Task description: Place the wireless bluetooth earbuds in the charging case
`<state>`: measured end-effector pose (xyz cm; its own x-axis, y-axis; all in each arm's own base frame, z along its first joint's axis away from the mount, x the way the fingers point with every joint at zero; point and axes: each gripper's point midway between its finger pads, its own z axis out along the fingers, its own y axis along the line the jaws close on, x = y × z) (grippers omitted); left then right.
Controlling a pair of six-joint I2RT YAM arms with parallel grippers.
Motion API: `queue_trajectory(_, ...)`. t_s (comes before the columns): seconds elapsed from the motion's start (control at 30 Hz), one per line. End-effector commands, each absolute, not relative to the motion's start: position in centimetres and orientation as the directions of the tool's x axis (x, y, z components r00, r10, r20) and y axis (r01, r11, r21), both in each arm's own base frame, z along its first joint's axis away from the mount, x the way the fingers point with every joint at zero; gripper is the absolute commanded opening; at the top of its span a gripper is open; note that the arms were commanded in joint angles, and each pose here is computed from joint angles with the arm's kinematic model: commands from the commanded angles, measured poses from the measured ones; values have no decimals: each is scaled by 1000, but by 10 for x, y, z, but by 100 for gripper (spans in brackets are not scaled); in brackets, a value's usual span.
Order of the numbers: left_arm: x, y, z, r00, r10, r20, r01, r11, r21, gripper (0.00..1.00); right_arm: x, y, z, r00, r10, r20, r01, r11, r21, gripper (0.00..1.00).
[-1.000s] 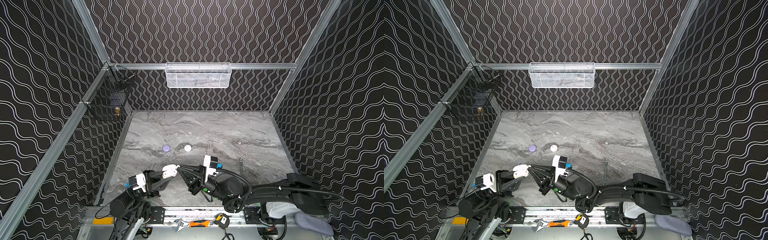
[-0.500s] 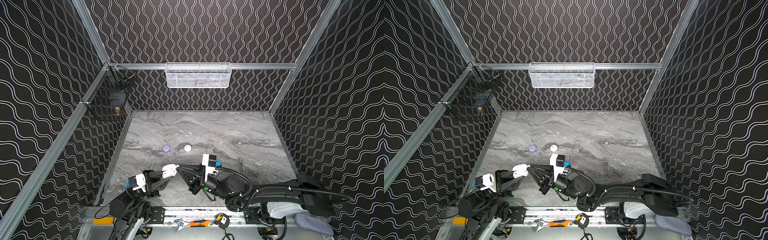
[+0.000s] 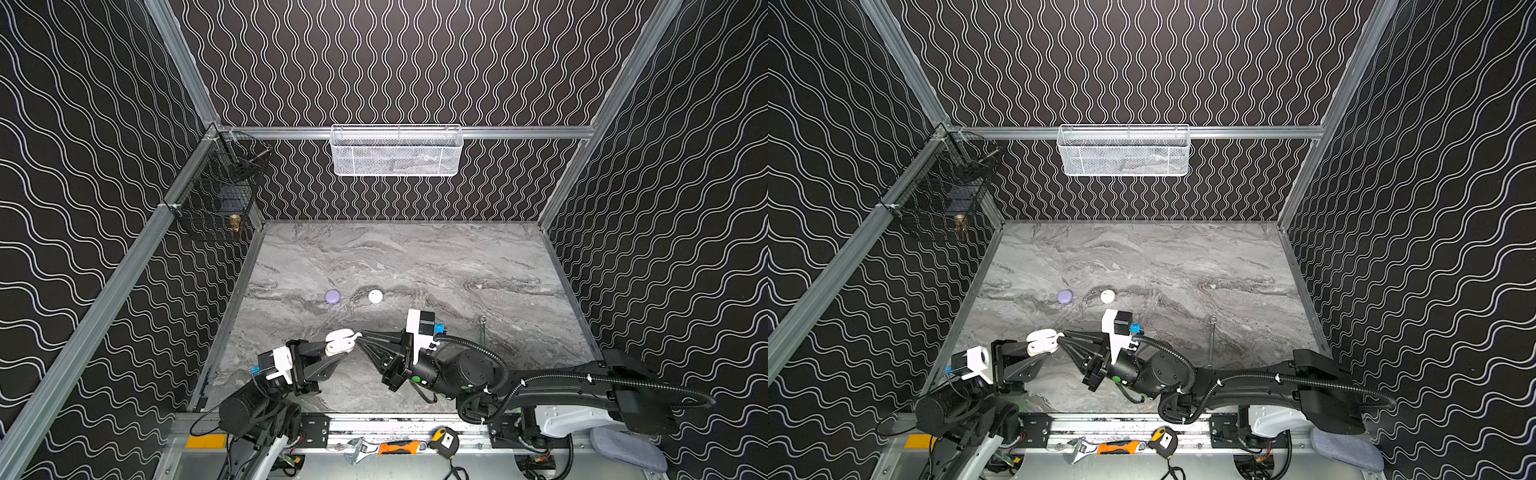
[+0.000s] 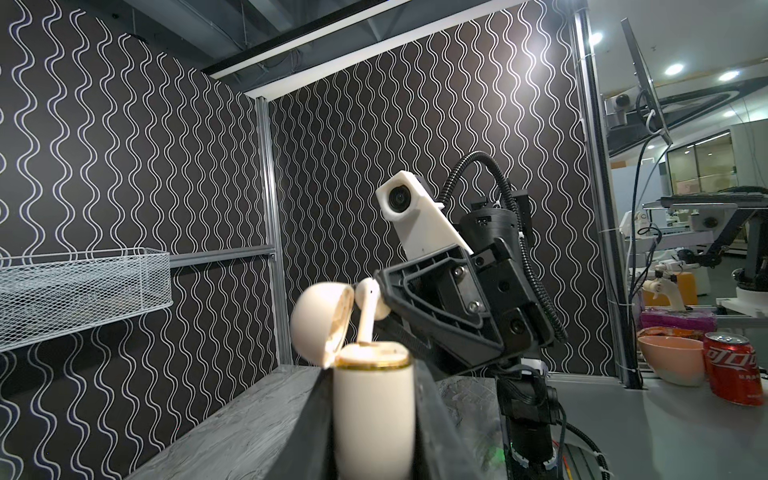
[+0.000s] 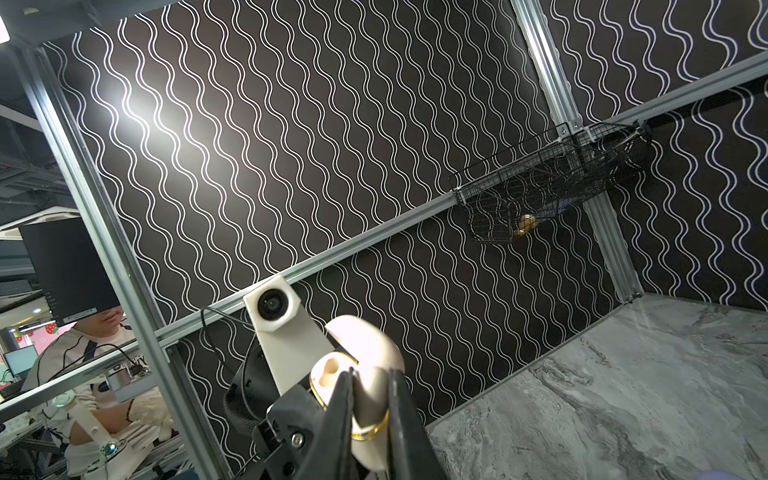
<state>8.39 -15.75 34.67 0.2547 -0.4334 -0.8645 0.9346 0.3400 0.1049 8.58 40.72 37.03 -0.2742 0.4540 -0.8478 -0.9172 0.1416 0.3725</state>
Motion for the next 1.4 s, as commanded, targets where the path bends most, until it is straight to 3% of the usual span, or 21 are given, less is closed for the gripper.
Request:
queue_trajectory(0.0,78,-155,355,305,-439,-845,924,351,151,0,88,410,365,-260,423,-868,-917,172,359,0)
queue_trajectory(0.67,78,-156,353,303,-428,-852,924,349,153,0,81,421,362,-242,296,-924,-931,198,307,0)
queue_trajectory(1.37,81,-157,353,304,-416,-857,920,361,151,0,96,408,362,-207,265,-942,-899,327,290,0)
